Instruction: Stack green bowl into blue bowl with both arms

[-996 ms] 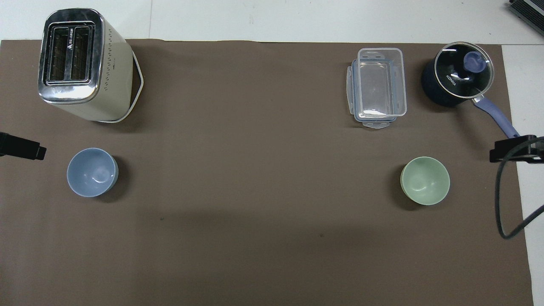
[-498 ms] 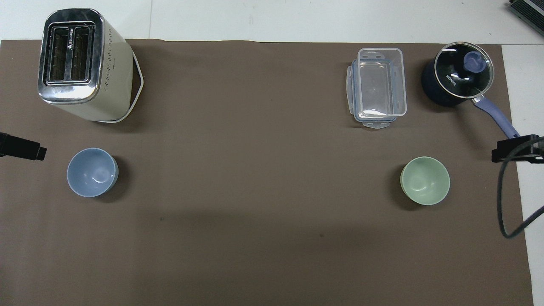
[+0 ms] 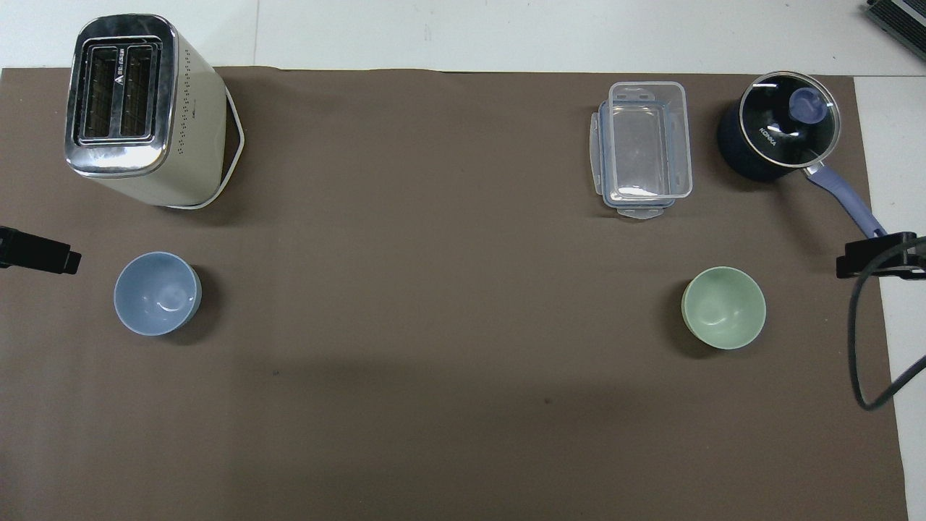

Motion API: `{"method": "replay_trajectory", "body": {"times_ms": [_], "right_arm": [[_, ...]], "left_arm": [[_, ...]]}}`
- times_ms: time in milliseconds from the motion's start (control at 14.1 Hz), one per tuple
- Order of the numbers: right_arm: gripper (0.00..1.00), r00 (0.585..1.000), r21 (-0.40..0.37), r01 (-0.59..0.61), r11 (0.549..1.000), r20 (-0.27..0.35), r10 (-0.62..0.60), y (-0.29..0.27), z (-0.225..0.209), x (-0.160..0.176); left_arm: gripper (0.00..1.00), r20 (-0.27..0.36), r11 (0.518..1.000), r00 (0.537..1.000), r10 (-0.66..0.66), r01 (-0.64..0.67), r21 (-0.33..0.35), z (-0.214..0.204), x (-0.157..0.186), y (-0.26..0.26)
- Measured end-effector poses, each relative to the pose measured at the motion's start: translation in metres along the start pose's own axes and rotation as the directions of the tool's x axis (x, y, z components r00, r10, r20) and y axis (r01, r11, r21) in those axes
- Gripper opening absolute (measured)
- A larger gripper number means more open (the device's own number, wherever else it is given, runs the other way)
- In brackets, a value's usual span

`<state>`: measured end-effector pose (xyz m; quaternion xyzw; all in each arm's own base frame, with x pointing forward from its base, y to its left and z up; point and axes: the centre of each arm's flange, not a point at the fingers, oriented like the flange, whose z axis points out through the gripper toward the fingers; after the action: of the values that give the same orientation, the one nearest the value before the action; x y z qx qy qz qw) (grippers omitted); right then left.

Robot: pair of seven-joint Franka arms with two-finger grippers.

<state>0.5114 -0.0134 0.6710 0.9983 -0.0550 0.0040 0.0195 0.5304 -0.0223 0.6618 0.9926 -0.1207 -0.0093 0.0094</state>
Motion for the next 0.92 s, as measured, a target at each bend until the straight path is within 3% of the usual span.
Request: {"method": "replay_trajectory", "body": {"times_ms": [924], "right_arm": [[1.00, 1.000, 0.000, 0.003, 1.000, 0.000, -0.003, -0.0010, 0.0000, -0.0001]], "left_arm": [[1.00, 0.011, 0.999, 0.999, -0.039, 0.039, -0.001, 0.0046, -0.0054, 0.0012]]}}
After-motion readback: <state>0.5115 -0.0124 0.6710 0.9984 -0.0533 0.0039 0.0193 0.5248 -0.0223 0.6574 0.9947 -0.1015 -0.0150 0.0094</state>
